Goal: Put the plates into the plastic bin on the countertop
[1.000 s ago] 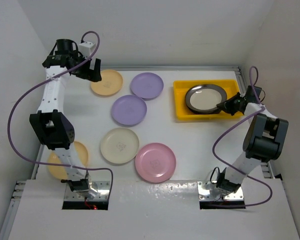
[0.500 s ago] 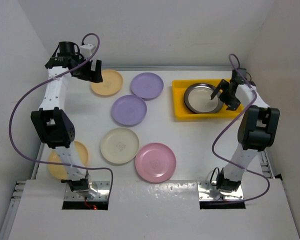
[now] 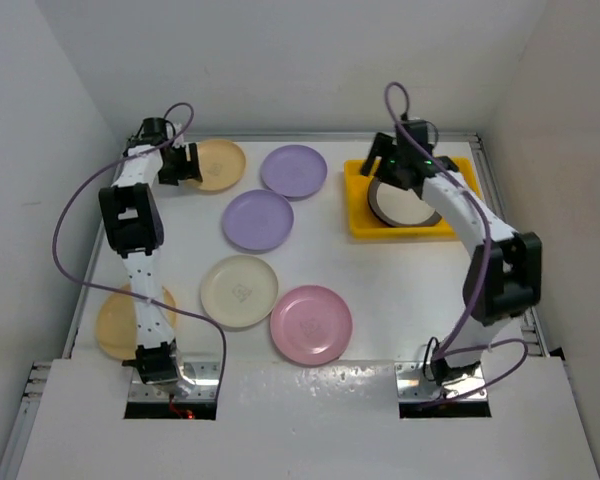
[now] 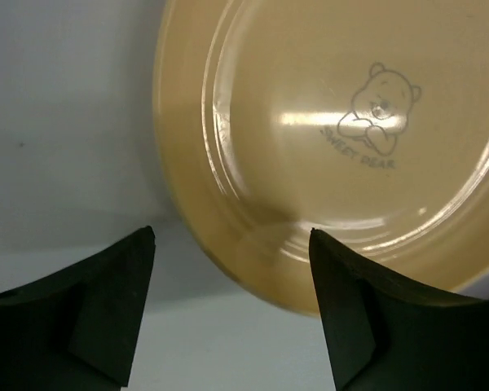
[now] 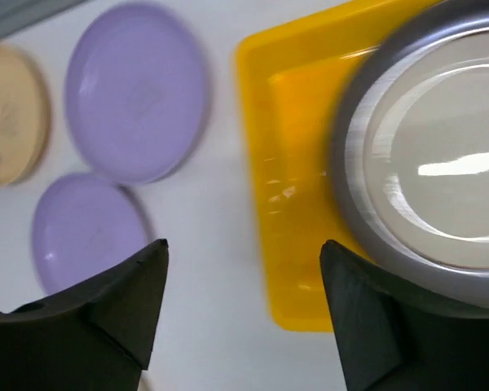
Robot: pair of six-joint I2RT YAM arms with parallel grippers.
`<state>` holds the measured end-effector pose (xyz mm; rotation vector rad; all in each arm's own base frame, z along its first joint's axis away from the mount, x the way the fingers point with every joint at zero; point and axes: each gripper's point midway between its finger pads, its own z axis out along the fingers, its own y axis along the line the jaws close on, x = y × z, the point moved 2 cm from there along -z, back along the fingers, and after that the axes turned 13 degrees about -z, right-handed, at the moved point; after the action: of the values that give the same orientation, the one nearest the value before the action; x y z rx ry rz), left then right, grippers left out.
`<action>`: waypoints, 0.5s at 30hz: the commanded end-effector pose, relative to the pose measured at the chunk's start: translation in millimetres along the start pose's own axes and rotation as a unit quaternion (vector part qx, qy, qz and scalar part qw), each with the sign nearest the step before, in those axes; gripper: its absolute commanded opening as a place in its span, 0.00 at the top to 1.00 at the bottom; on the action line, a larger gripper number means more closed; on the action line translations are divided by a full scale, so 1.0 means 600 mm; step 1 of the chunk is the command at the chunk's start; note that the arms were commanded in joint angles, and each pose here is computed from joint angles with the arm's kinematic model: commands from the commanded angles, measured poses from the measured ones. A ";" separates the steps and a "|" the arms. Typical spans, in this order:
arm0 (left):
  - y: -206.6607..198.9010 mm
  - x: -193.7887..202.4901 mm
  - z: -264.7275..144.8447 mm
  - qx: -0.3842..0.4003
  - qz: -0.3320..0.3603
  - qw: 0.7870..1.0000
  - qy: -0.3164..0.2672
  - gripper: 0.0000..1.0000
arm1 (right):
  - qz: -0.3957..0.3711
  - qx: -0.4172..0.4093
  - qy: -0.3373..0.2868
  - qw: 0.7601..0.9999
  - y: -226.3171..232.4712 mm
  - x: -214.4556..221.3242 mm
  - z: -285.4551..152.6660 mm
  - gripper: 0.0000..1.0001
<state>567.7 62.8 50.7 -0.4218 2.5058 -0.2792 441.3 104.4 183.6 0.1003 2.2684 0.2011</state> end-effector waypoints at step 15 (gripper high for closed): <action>0.026 -0.018 -0.260 0.057 0.004 0.996 -0.074 0.13 | 0.039 -0.131 0.217 0.967 0.324 0.258 0.232 0.86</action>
<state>492.4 102.8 190.0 -0.3913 2.2971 -0.3078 460.7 330.1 26.9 -0.0313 2.5791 0.6703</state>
